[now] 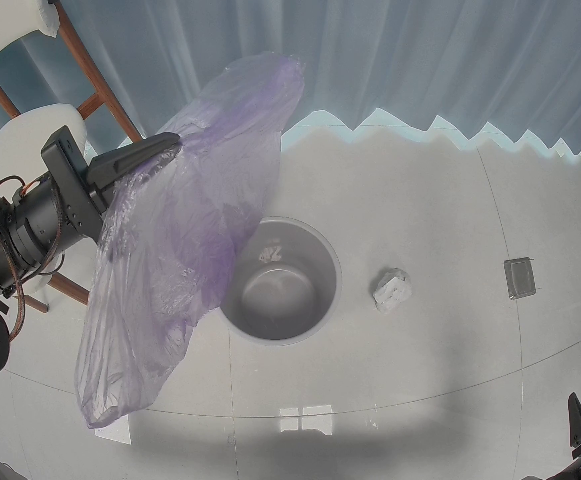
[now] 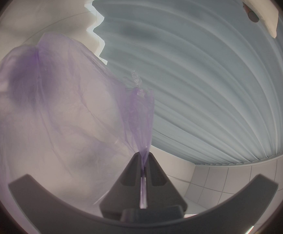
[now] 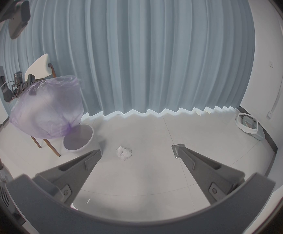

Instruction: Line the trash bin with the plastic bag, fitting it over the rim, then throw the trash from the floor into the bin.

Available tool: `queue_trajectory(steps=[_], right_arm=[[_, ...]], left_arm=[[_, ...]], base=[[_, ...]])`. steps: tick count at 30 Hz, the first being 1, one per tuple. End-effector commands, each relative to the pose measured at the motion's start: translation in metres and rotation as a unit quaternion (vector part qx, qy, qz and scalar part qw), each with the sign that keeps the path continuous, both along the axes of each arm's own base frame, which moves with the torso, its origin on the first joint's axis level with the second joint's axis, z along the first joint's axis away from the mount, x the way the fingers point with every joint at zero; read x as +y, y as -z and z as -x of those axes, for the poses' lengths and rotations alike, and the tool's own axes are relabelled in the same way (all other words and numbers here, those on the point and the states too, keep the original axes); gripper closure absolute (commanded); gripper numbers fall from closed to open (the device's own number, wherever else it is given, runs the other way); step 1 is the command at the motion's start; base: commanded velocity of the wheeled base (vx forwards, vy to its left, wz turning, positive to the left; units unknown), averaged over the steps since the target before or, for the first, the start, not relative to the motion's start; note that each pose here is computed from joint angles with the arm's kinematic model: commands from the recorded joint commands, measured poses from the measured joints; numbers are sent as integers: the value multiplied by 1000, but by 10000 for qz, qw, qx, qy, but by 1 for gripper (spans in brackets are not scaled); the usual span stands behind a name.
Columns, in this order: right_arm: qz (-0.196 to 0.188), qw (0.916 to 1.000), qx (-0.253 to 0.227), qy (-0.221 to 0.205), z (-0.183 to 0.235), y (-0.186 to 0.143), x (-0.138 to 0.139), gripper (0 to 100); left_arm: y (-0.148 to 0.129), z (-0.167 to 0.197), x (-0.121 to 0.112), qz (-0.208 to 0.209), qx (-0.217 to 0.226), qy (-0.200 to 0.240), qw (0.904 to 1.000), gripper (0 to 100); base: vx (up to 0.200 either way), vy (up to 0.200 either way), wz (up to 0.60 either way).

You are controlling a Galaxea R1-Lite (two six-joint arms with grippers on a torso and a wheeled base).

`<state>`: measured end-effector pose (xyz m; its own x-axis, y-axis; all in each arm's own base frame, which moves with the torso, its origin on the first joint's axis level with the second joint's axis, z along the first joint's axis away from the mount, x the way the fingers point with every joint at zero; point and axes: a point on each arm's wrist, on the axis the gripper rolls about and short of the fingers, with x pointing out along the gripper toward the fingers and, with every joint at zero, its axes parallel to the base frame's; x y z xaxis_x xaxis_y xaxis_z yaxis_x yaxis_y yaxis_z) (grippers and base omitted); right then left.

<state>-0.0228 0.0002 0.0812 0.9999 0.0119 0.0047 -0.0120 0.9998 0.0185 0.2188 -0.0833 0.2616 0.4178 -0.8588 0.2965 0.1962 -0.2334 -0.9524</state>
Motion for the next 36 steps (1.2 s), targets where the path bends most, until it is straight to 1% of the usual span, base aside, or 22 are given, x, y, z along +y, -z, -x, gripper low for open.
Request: queue_trajectory(steps=[1,14,24,30,36], right_arm=[[1,10000,0,-2,0,5,0,0],[1,10000,0,-9,0,5,0,0],[1,10000,0,-2,0,5,0,0],[1,10000,0,-2,0,5,0,0],[1,10000,0,-2,0,5,0,0]], left_arm=[[1,5,-6,-1,16,146,9999,100],[5,6,-10,-31,95,253,9996,100],[12,-1,-11,-82,221,210,9995,100],[18,-10,-13,-126,310,174,9993,100],[26,-19,-15,-297,223,100,9993,100]], base=[[0,0,0],[0,0,0],[0,0,0],[0,0,0],[0,0,0]])
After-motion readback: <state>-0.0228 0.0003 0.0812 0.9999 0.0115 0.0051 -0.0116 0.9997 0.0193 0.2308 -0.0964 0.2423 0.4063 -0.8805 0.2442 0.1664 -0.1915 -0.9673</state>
